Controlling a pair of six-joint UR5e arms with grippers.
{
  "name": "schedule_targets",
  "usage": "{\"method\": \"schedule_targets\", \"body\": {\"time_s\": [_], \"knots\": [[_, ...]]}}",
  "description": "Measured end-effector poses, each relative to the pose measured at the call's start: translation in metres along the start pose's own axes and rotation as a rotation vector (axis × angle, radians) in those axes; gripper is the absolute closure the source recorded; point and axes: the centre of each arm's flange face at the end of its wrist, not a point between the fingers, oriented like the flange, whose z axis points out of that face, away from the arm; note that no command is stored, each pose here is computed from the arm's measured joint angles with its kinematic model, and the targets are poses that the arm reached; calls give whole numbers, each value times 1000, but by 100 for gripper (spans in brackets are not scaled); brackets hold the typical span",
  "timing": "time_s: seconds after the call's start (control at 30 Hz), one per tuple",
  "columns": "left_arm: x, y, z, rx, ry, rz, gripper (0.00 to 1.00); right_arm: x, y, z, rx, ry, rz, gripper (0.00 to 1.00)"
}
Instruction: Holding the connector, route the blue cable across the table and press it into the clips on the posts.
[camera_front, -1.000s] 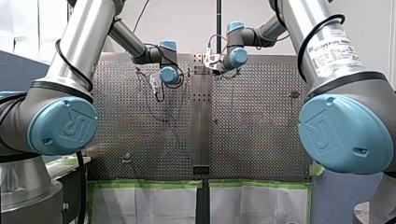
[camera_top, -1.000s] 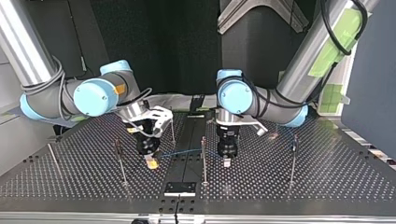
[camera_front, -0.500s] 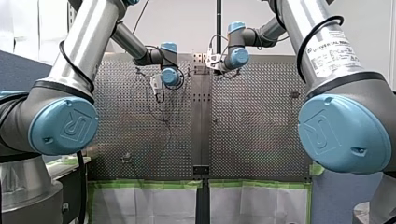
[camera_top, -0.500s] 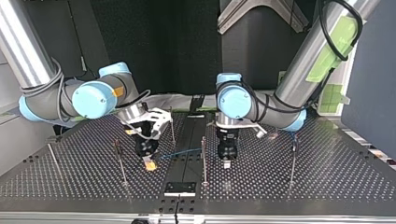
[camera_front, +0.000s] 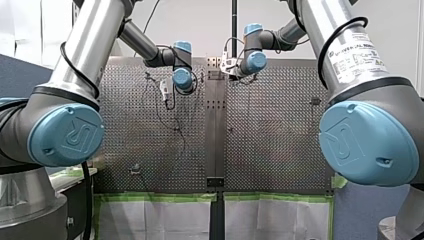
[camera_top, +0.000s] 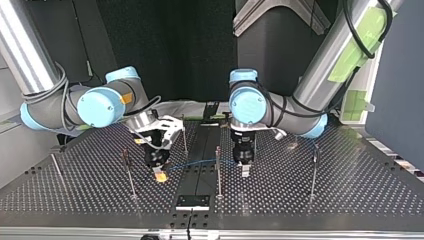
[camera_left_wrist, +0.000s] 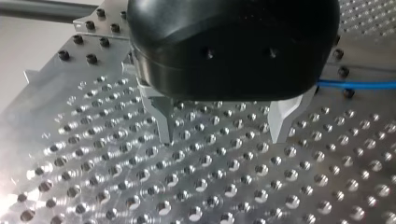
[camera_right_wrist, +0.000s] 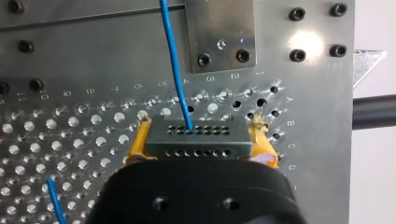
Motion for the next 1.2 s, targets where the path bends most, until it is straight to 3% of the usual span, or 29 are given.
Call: {"method": "schedule_targets", "body": {"time_s": [0.23, 0.4, 0.53, 0.7, 0.9, 1.2], "knots": [[-9, -8, -26, 34, -1, -6, 0, 0, 2, 0, -4, -3, 0, 100], [-11, -11, -51, 50, 27, 8, 0, 0, 8, -1, -16, -12, -3, 100], [-14, -11, -72, 50, 49, 18, 0, 0, 13, -1, -23, -17, -5, 100], [-22, -14, -90, 41, 40, 17, 0, 1, 16, -2, -28, -20, -5, 100], [-27, -26, -105, 58, 37, 24, 0, 0, 20, -3, -37, -36, -5, 100], [-25, -53, -130, 93, 40, 52, 0, -3, 24, -8, -45, -72, -21, 100]]}}
